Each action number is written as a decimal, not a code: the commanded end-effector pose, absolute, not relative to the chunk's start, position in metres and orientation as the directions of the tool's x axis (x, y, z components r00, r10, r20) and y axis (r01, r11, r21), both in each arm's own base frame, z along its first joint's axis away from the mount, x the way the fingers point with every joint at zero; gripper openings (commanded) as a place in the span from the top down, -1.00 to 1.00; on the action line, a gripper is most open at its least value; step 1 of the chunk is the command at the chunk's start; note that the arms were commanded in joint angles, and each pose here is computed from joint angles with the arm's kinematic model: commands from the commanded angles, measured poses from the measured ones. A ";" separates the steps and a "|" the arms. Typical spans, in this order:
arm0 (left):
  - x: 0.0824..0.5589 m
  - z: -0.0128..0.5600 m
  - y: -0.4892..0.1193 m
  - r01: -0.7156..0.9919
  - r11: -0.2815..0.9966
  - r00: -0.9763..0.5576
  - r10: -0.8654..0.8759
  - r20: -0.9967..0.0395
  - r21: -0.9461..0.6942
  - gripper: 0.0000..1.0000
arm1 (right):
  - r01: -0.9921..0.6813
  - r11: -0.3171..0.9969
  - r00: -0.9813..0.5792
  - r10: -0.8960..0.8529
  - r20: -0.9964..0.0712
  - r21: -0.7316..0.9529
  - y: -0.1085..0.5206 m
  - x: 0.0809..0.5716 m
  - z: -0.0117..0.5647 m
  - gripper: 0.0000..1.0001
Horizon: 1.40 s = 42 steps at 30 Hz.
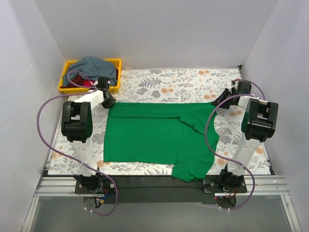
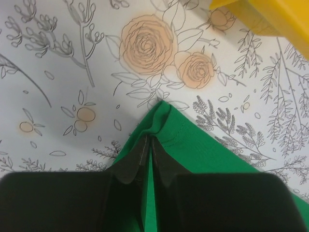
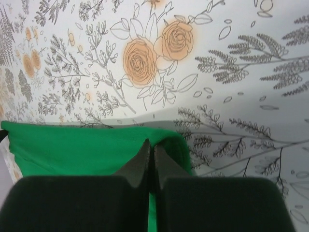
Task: Fold and stack the t-shirts
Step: Fold the tshirt
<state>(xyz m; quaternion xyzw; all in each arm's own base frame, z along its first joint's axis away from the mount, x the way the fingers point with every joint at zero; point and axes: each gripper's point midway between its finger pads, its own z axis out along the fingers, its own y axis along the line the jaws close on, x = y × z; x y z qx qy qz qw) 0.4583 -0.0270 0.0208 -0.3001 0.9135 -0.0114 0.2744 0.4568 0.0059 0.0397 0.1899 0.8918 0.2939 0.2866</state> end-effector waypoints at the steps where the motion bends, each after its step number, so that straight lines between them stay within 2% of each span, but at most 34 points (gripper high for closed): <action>1: 0.448 -0.006 -0.017 -0.583 0.804 -0.688 -0.566 -0.453 -0.118 0.92 | 0.116 0.774 -0.729 0.492 -0.476 0.623 -0.004 0.483 0.049 0.97; 6: 0.462 -0.001 -0.019 -0.561 0.817 -0.686 -0.550 -0.476 -0.134 0.78 | 0.069 0.792 -0.738 0.449 -0.503 0.606 -0.006 0.492 0.046 0.75; 8: 0.465 0.007 -0.019 -0.552 0.822 -0.682 -0.543 -0.489 -0.142 0.65 | 0.063 0.806 -0.729 0.440 -0.525 0.588 -0.008 0.490 0.055 0.65; 9: 0.467 0.017 -0.021 -0.544 0.825 -0.673 -0.539 -0.506 -0.154 0.59 | 0.054 0.816 -0.724 0.429 -0.540 0.575 -0.009 0.488 0.059 0.48; 11: 0.469 0.030 -0.021 -0.529 0.833 -0.668 -0.526 -0.527 -0.161 0.43 | 0.056 0.838 -0.703 0.419 -0.575 0.542 -0.012 0.483 0.075 0.31; 12: 0.471 0.045 -0.023 -0.518 0.837 -0.654 -0.520 -0.549 -0.177 0.39 | 0.059 0.848 -0.700 0.412 -0.584 0.527 -0.012 0.480 0.080 0.15; 15: 0.470 0.081 -0.030 -0.485 0.852 -0.627 -0.496 -0.601 -0.197 0.17 | 0.067 0.899 -0.688 0.356 -0.632 0.434 -0.012 0.466 0.099 -0.05; 17: 0.467 0.101 -0.033 -0.470 0.858 -0.611 -0.487 -0.624 -0.208 -0.03 | 0.068 0.935 -0.671 0.301 -0.677 0.347 -0.012 0.454 0.119 -0.07; 20: 0.451 0.135 -0.039 -0.449 0.866 -0.586 -0.471 -0.659 -0.220 -0.31 | 0.018 0.978 -0.672 0.164 -0.722 0.206 0.010 0.430 0.135 -0.07; 21: 0.442 0.141 -0.040 -0.446 0.868 -0.583 -0.465 -0.666 -0.216 -0.37 | -0.059 0.984 -0.682 0.086 -0.726 0.171 0.041 0.421 0.137 -0.07; 23: 0.421 0.157 -0.042 -0.432 0.872 -0.568 -0.462 -0.681 -0.231 -0.48 | -0.094 0.994 -0.681 -0.022 -0.732 0.058 0.054 0.400 0.138 -0.07; 25: 0.404 0.161 -0.046 -0.420 0.878 -0.564 -0.449 -0.693 -0.227 -0.57 | -0.206 0.979 -0.662 -0.141 -0.736 -0.003 0.094 0.380 0.140 -0.11; 26: 0.385 0.163 -0.046 -0.414 0.880 -0.559 -0.447 -0.698 -0.233 -0.61 | -0.195 0.979 -0.673 -0.182 -0.717 -0.065 0.093 0.370 0.129 -0.22; 27: 0.376 0.162 -0.051 -0.399 0.887 -0.565 -0.437 -0.699 -0.232 -0.66 | -0.267 0.959 -0.662 -0.256 -0.704 -0.097 0.114 0.358 0.125 -0.46; 29: 0.349 0.144 -0.047 -0.403 0.892 -0.586 -0.423 -0.691 -0.204 -0.68 | -0.301 0.936 -0.663 -0.342 -0.666 -0.182 0.118 0.347 0.113 -0.54; 33: 0.313 0.139 -0.044 -0.391 0.891 -0.558 -0.429 -0.710 -0.231 -0.70 | -0.399 0.870 -0.650 -0.491 -0.580 -0.289 0.139 0.328 0.090 -0.57; 42: 0.297 0.115 -0.035 -0.396 0.897 -0.557 -0.407 -0.724 -0.199 -0.71 | -0.440 0.777 -0.647 -0.622 -0.441 -0.450 0.148 0.336 0.059 -0.56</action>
